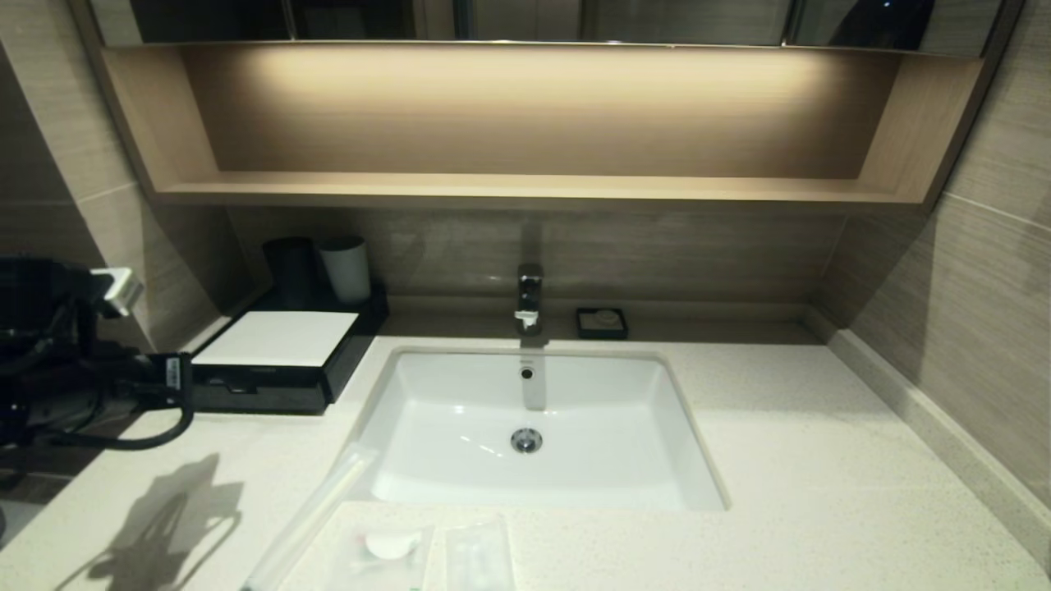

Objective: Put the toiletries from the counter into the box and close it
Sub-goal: Open the drawer

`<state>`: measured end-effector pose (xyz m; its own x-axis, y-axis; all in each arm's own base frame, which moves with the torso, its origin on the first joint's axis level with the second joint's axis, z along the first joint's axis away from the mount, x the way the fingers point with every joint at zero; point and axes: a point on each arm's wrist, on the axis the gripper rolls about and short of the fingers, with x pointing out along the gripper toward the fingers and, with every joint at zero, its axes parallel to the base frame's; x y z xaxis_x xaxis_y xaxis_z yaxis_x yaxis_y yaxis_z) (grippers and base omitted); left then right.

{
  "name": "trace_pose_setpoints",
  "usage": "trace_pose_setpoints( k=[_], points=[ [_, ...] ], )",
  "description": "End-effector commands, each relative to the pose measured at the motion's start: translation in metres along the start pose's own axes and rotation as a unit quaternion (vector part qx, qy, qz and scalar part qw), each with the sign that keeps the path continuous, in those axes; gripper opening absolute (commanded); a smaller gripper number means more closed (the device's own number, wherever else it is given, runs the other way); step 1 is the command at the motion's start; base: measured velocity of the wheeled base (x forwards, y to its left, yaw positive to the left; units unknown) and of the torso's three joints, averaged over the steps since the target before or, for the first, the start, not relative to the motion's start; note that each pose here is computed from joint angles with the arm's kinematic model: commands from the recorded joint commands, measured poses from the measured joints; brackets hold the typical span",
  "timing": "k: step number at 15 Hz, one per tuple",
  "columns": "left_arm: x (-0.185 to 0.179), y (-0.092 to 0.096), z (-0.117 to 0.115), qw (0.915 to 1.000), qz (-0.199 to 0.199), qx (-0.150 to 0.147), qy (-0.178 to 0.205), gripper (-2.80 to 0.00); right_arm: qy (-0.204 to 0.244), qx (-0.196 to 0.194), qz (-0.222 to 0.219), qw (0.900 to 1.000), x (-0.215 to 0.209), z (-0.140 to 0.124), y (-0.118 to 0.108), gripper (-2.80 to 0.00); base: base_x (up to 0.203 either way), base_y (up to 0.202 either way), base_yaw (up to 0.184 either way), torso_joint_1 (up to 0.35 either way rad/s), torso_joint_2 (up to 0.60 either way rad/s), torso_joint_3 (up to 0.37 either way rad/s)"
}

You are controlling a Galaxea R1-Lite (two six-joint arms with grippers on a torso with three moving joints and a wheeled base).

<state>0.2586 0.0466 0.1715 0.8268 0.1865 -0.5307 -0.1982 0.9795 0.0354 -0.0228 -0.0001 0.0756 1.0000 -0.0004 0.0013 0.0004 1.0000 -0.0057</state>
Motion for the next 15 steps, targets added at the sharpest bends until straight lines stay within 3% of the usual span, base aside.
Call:
trace_pose_setpoints(
  k=[1,9,15],
  points=[
    [0.016,-0.002,-0.005,0.9997,-0.022,0.000,0.013,-2.80,0.001,0.000,0.000,1.000,0.000,0.000,0.000,-2.80,0.000,0.000,0.000,0.000,0.00,0.000],
    [0.063,-0.004,-0.013,0.9992,-0.039,0.000,-0.007,-2.80,0.001,0.000,0.000,1.000,0.000,0.000,0.000,-2.80,0.000,0.000,0.000,0.000,0.00,0.000],
    [0.077,-0.005,-0.019,0.9991,-0.040,0.009,-0.006,-2.80,0.001,0.000,0.000,1.000,0.000,0.000,0.000,-2.80,0.000,0.000,0.000,0.000,0.00,0.000]
  ],
)
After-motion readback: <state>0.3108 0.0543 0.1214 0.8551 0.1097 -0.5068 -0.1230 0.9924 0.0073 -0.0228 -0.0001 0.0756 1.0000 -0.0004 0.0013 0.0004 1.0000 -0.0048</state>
